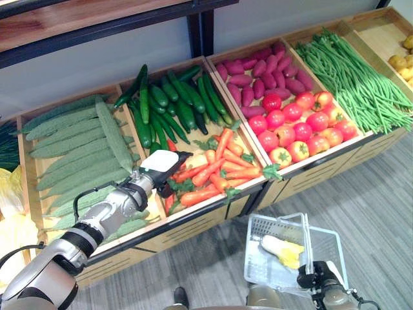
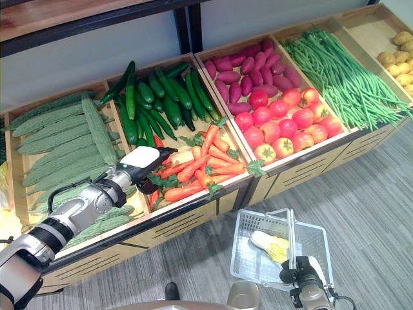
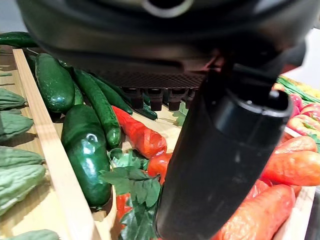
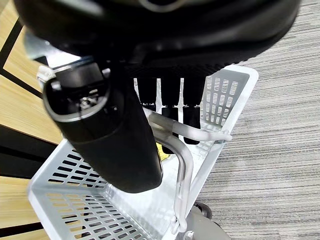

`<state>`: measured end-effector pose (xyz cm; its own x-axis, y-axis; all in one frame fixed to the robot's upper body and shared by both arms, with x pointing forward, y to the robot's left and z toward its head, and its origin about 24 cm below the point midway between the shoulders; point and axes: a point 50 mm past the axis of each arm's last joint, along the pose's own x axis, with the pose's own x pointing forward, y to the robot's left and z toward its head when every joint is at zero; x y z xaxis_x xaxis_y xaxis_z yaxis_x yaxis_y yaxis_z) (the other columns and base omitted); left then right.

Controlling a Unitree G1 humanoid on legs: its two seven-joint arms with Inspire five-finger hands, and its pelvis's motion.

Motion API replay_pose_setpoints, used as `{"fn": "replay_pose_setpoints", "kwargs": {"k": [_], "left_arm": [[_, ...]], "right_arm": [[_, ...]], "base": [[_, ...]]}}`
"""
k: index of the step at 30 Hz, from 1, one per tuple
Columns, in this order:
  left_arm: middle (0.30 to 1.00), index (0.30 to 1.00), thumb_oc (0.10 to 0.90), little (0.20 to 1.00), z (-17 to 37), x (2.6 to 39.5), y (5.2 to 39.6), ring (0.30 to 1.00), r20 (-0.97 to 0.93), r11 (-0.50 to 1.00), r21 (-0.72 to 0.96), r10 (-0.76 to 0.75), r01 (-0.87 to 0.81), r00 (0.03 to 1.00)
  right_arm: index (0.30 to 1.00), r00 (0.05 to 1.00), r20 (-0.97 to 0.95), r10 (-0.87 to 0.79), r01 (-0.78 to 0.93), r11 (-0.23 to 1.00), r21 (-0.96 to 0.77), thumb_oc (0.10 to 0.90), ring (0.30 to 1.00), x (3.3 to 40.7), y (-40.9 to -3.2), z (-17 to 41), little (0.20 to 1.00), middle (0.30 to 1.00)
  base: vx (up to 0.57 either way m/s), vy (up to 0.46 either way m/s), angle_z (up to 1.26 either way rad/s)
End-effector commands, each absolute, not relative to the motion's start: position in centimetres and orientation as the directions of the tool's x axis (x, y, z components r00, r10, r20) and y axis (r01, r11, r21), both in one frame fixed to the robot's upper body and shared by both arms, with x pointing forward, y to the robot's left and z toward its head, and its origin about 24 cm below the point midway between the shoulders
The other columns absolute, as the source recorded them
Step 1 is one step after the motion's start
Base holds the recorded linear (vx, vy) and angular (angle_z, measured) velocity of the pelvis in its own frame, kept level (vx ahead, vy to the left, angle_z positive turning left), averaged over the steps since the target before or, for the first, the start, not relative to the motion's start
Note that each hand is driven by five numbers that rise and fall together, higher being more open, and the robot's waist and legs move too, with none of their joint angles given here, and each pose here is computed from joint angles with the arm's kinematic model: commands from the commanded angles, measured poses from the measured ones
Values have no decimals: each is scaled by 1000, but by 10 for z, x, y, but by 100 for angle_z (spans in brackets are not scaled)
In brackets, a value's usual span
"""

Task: Get the vegetables into the basket

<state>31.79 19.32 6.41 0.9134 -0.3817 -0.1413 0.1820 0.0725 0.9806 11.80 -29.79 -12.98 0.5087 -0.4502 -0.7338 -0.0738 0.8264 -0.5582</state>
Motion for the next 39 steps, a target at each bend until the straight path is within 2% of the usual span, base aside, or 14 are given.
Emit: {"fn": "replay_pose_setpoints", "kwargs": {"k": [1, 6, 12, 13, 14, 15, 16, 17, 20, 28, 32, 39], "left_arm": [[1000, 1000, 900, 1000, 133, 347, 206, 1000, 158, 133, 984, -310, -122, 937], [1000, 1000, 900, 1000, 126, 348, 203, 1000, 157, 149, 982, -295, -117, 943], [1000, 1000, 900, 1000, 109, 348, 208, 1000, 102, 78, 993, -265, -84, 959], [904, 904, 831, 904, 109, 349, 208, 904, 103, 78, 993, -266, -85, 959], [599, 599, 614, 599, 103, 349, 210, 599, 77, 44, 997, -255, -68, 964], [583, 583, 602, 583, 99, 348, 212, 583, 62, 35, 998, -247, -55, 967], [424, 424, 488, 424, 95, 348, 214, 424, 49, 19, 999, -234, -46, 971], [305, 305, 404, 305, 91, 348, 216, 305, 38, -1, 999, -229, -39, 973], [300, 300, 400, 300, 82, 346, 218, 300, 3, -51, 999, -222, -14, 975], [300, 300, 400, 300, 80, 347, 211, 300, 18, -42, 999, -232, -28, 973], [300, 300, 400, 300, 86, 348, 207, 300, 52, -7, 998, -238, -56, 970], [300, 300, 400, 300, 120, 347, 206, 300, 234, 180, 964, -216, -197, 948]], "right_arm": [[300, 512, -699, -499, -55, 793, -606, 400, 300, 120, -311, -123, 300, 300], [300, 510, -697, -504, -46, 793, -607, 400, 300, 121, -310, -124, 300, 300], [300, 511, -693, -509, -45, 789, -613, 400, 300, 122, -311, -123, 300, 300], [300, 511, -692, -509, -44, 789, -613, 400, 300, 122, -311, -123, 300, 300], [300, 510, -691, -513, -42, 787, -616, 400, 300, 121, -311, -123, 300, 300], [300, 509, -690, -515, -42, 786, -617, 400, 300, 121, -312, -123, 300, 300], [300, 507, -689, -518, -43, 783, -620, 400, 300, 119, -313, -123, 300, 300], [300, 509, -684, -522, -39, 780, -625, 400, 300, 120, -313, -122, 300, 300], [300, 510, -682, -524, -36, 779, -626, 400, 300, 120, -313, -122, 300, 300], [300, 514, -685, -517, -33, 786, -618, 400, 300, 119, -309, -124, 300, 300], [300, 511, -689, -515, -31, 790, -613, 400, 300, 117, -307, -126, 300, 300], [300, 498, -700, -511, -31, 796, -604, 400, 300, 113, -304, -128, 300, 300]], "base": [[0, 0, 0], [0, 0, 0], [0, -1, -1], [-7, -5, -9], [-11, 0, -11], [-14, -6, -12], [-15, -7, -7], [-13, -14, -5], [-4, -3, -1], [0, 0, 0], [0, 0, 0], [3, -1, 1]]}}
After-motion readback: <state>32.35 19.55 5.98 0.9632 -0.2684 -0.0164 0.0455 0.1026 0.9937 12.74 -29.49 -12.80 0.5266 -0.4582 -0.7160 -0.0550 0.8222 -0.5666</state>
